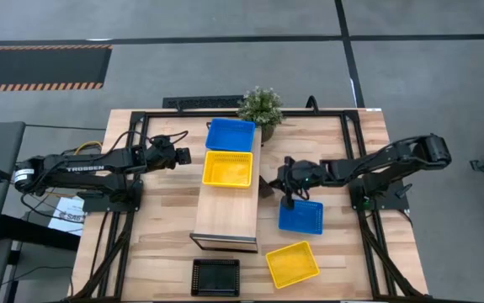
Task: Stack baskets on shelf by color
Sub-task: Put the top black basket on the shelf
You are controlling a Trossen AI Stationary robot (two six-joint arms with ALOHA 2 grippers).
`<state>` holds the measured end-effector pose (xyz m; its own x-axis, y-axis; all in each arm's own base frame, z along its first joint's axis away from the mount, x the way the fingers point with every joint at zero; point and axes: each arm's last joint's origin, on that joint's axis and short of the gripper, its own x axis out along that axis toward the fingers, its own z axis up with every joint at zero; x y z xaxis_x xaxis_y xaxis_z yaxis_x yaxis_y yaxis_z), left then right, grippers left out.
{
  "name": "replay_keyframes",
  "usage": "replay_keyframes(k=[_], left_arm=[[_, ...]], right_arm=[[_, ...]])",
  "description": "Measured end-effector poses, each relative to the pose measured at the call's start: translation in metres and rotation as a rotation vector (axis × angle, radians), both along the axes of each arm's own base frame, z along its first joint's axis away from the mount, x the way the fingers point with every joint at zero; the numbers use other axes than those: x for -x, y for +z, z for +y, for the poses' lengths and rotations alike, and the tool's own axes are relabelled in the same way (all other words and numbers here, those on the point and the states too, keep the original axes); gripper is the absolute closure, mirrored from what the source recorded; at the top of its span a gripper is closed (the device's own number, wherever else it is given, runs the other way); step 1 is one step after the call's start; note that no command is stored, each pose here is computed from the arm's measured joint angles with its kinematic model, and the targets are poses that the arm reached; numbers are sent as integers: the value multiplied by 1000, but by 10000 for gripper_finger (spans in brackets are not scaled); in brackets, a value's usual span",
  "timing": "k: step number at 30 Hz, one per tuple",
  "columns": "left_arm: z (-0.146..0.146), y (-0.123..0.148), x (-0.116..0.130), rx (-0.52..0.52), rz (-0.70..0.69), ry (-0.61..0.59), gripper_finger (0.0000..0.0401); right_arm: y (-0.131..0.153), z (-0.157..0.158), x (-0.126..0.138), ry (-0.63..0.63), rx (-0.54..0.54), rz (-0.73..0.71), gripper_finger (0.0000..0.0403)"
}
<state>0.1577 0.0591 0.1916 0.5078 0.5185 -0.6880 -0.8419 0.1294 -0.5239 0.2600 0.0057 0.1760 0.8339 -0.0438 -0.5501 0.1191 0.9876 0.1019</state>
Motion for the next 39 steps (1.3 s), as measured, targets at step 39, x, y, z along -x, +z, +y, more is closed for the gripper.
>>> replay_keyframes(k=[39], left_arm=[[0, -1, 2, -13, 35, 1, 247]], right_arm=[[-73, -29, -13, -126, -76, 267, 402]])
